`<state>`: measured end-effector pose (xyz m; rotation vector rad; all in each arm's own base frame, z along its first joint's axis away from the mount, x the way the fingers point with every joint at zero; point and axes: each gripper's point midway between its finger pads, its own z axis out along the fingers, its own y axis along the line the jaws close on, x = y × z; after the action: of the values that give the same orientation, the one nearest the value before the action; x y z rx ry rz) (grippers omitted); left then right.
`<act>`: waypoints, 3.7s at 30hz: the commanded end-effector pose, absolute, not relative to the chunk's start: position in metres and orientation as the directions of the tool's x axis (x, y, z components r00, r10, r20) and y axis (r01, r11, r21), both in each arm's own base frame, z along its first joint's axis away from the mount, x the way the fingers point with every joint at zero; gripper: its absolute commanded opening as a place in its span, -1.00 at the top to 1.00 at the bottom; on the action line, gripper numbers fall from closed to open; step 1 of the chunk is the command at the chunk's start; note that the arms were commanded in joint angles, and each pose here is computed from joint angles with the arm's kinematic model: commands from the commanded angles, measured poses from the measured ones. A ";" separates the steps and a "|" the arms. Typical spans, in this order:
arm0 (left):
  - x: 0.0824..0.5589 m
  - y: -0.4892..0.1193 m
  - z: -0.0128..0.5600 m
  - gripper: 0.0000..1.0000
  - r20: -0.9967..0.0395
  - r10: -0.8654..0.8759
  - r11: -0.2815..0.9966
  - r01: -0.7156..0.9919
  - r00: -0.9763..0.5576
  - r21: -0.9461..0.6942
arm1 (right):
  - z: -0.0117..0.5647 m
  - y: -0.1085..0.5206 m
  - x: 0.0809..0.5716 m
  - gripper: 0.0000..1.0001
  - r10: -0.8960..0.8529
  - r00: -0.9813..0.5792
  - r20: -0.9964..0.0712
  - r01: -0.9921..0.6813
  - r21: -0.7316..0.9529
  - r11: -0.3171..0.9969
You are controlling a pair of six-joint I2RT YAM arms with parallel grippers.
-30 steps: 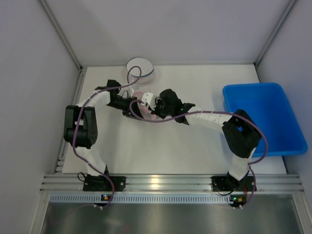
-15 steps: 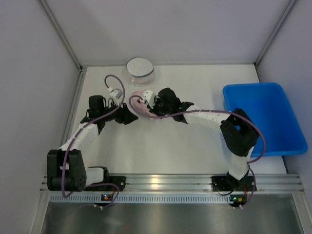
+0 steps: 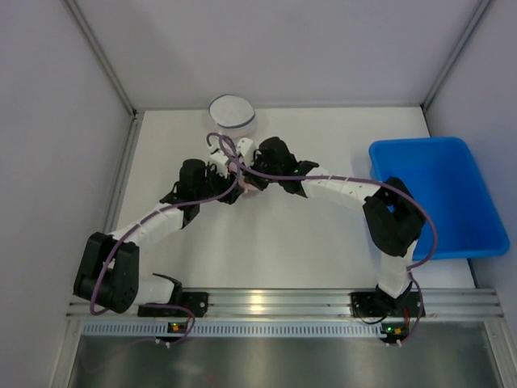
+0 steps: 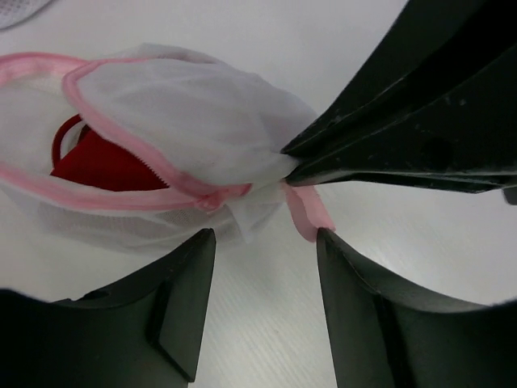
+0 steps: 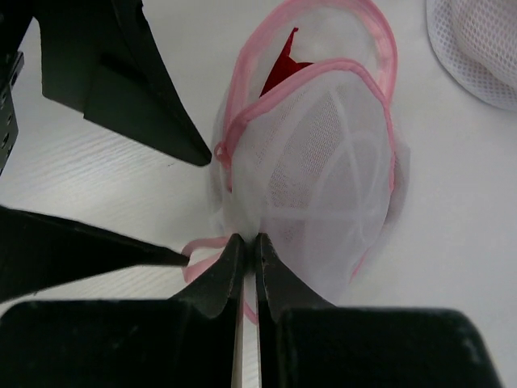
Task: Place the bra in the laundry bag and zip it closed
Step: Zip the zipper on the laundry bag.
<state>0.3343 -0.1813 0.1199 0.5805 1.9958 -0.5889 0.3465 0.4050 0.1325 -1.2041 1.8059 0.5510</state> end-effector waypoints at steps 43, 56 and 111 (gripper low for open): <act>0.377 -0.166 0.141 0.56 -0.919 0.042 0.866 0.474 -0.392 -0.162 | 0.129 0.406 0.340 1.00 -0.474 -0.226 -0.851 -0.901 -0.002 0.434; 0.362 -0.152 0.132 1.00 -0.901 0.118 0.830 0.540 -0.417 -0.142 | 0.126 0.399 0.354 1.00 -0.481 -0.221 -0.849 -0.888 -0.029 0.459; 0.329 -0.177 0.138 1.00 -0.579 -0.049 0.634 0.423 -0.814 -0.648 | 0.169 0.443 0.318 0.01 -0.429 0.365 -0.826 -0.920 -0.390 -0.032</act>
<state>0.3270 -0.1722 0.1268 0.2837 2.3073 -1.0580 0.3204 0.4219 0.1539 -1.6186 1.3727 0.6102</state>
